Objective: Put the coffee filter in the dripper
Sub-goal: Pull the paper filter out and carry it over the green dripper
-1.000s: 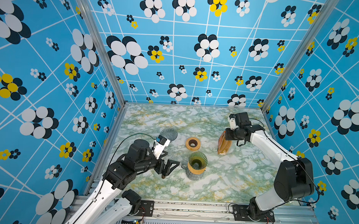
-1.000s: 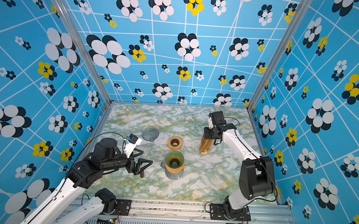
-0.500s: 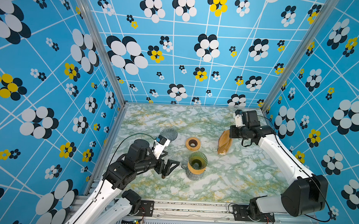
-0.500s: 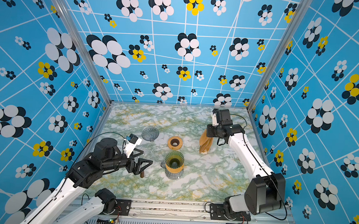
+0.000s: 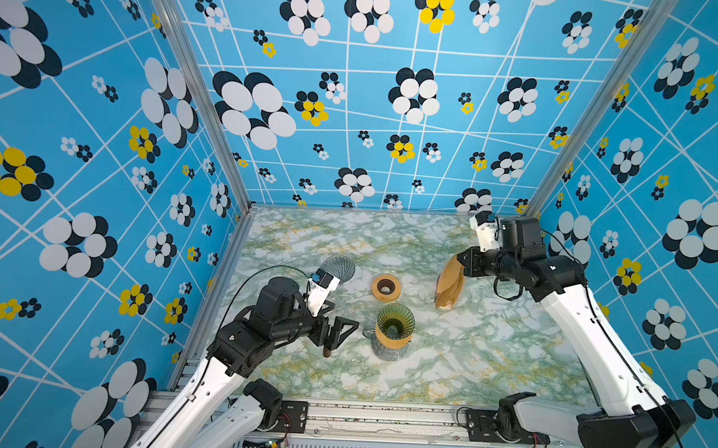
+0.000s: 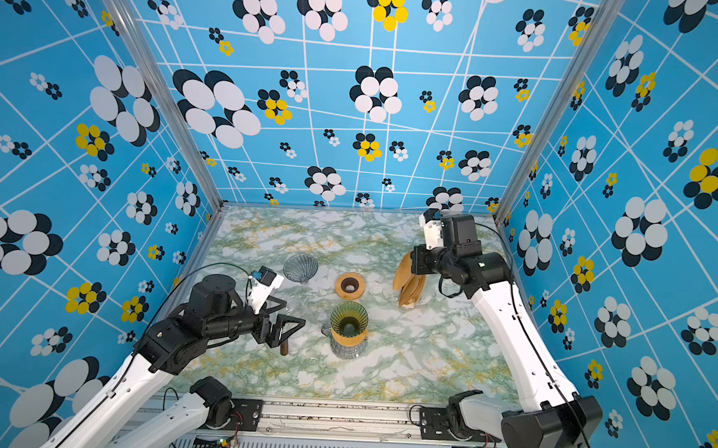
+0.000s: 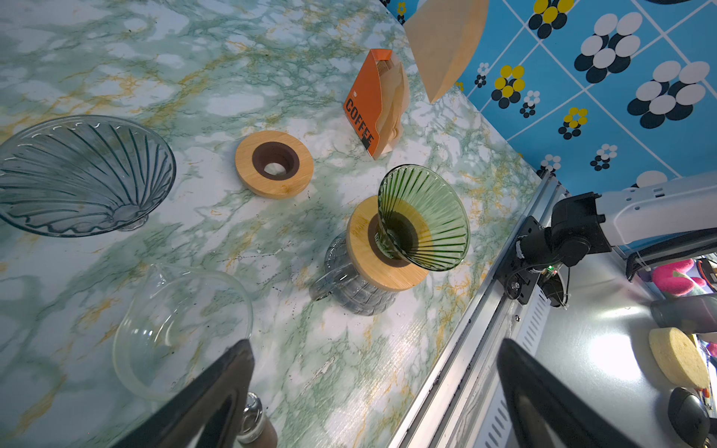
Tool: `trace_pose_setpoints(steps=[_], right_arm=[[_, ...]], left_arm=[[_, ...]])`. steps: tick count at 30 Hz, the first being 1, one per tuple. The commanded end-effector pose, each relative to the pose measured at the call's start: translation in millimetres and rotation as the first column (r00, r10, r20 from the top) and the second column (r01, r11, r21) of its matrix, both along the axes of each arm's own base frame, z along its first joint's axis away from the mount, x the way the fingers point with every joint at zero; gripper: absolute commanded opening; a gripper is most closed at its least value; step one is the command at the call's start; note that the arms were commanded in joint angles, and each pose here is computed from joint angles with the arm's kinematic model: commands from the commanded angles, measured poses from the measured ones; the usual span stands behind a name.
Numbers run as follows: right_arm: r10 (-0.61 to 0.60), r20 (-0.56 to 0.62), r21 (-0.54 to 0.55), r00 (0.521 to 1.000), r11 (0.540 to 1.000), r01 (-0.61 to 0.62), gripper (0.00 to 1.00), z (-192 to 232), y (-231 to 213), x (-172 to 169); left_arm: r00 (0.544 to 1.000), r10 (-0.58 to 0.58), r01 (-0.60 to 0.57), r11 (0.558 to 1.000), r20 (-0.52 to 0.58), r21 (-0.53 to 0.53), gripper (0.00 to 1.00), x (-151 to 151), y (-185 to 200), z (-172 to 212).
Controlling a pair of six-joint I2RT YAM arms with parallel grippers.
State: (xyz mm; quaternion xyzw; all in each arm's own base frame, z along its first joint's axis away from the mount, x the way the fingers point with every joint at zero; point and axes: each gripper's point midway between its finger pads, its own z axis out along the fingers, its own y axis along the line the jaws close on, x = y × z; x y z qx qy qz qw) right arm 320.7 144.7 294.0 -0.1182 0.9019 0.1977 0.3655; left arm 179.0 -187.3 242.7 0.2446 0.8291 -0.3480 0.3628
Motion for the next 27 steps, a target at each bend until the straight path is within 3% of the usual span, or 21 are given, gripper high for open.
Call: trace_pose_setpoints(steps=[1, 7, 12, 27], right_arm=[[0.143, -0.042, 0.088, 0.989, 0.986, -0.139, 0.0, 18, 26, -34], [0.335, -0.072, 0.207, 0.94, 0.926, -0.314, 0.0, 45, 59, -75], [0.463, -0.109, 0.23, 0.88, 0.873, -0.431, 0.01, 47, 80, -105], [0.51, -0.334, 0.093, 0.793, 0.855, -0.511, 0.02, -20, 118, -114]], left_arm=[[1.0, 0.009, -0.009, 1.0, -0.007, -0.01, 0.99, 3, 1, -2], [1.0, 0.016, -0.016, 1.0, -0.011, -0.026, 0.99, 6, 2, 0], [1.0, 0.019, -0.019, 0.999, -0.01, -0.032, 0.99, 7, 3, 1], [1.0, 0.015, -0.015, 0.999, -0.008, -0.032, 0.99, 5, 3, 1]])
